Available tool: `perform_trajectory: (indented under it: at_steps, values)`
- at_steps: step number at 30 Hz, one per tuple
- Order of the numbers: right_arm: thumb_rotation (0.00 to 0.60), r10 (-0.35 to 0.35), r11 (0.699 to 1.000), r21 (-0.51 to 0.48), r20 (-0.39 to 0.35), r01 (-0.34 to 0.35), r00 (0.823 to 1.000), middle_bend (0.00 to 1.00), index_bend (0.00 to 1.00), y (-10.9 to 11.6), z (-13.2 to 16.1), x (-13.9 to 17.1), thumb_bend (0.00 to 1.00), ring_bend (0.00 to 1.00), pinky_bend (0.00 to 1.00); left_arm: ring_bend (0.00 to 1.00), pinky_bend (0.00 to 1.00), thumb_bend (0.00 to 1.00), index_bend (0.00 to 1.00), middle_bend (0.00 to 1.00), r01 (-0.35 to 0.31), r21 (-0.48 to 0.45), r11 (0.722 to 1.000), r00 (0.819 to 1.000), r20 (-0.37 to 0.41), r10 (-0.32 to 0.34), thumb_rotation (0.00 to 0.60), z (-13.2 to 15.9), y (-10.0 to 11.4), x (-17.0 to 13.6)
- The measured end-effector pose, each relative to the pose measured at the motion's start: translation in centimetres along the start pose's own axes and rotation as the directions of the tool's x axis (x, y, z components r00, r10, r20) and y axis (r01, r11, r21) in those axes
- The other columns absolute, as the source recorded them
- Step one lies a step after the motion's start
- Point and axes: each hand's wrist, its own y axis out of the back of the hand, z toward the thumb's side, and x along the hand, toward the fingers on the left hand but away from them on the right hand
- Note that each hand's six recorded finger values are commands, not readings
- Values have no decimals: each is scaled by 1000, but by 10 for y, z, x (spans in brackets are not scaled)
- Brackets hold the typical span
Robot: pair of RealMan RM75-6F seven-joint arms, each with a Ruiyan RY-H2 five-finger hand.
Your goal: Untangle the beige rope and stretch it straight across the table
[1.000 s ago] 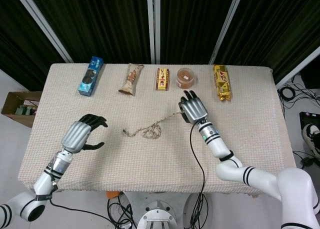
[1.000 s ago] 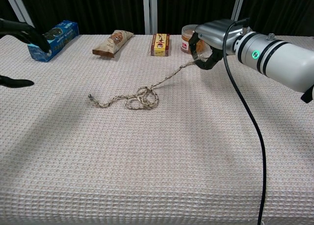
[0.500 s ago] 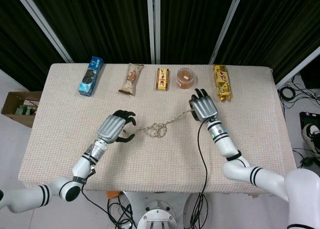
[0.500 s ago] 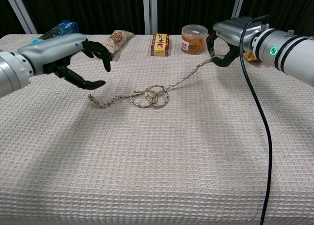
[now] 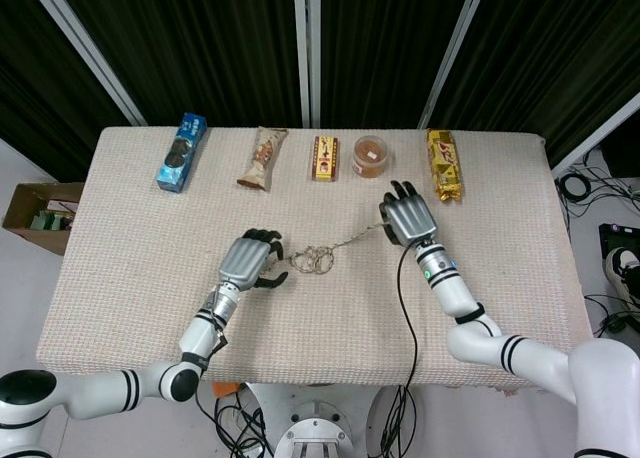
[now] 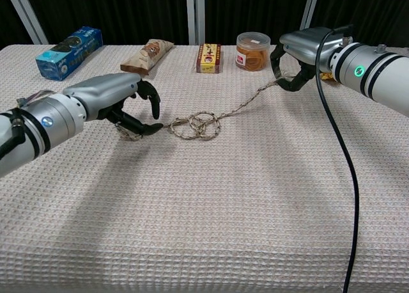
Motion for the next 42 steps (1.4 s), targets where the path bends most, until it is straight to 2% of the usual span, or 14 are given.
perform_trajectory:
  at_steps: [3,7,14,20,26,38,42]
  values:
    - [600,1,1000,-5,-2,-1,1000,338,683,0,0,0,557,79,155,176,180,306,403,185,6,35,999,999,-44,-4,398,-6,-5,1]
    - [600,4,1000,-11,-5,-4,1000,338,683,-2,0,1,569,79,155,176,180,306,403,184,13,69,998,996,-90,-7,399,-12,-10,2]
    - [600,1,1000,-17,-6,-1,1000,338,684,-3,-1,1,569,79,155,176,180,307,444,184,28,69,997,994,-106,-21,406,-11,-17,4]
    - [600,6,1000,-21,-5,-6,1000,338,684,-5,-2,1,569,79,156,176,180,307,491,184,18,82,996,994,-113,-9,500,-12,-20,4]
    - [600,12,1000,-23,-7,-12,1000,338,683,-8,0,0,569,79,155,176,180,308,521,190,2,72,997,992,-123,7,548,-16,-20,5]
    - [600,14,1000,-21,-8,-14,1000,338,683,-8,1,-1,568,79,156,176,180,426,551,195,-2,52,999,993,-120,8,559,-18,-18,5]
    - [600,13,1000,-22,-8,-13,1000,338,683,-8,1,-1,568,79,156,176,180,465,577,206,-3,49,999,993,-121,9,593,-20,-18,5]
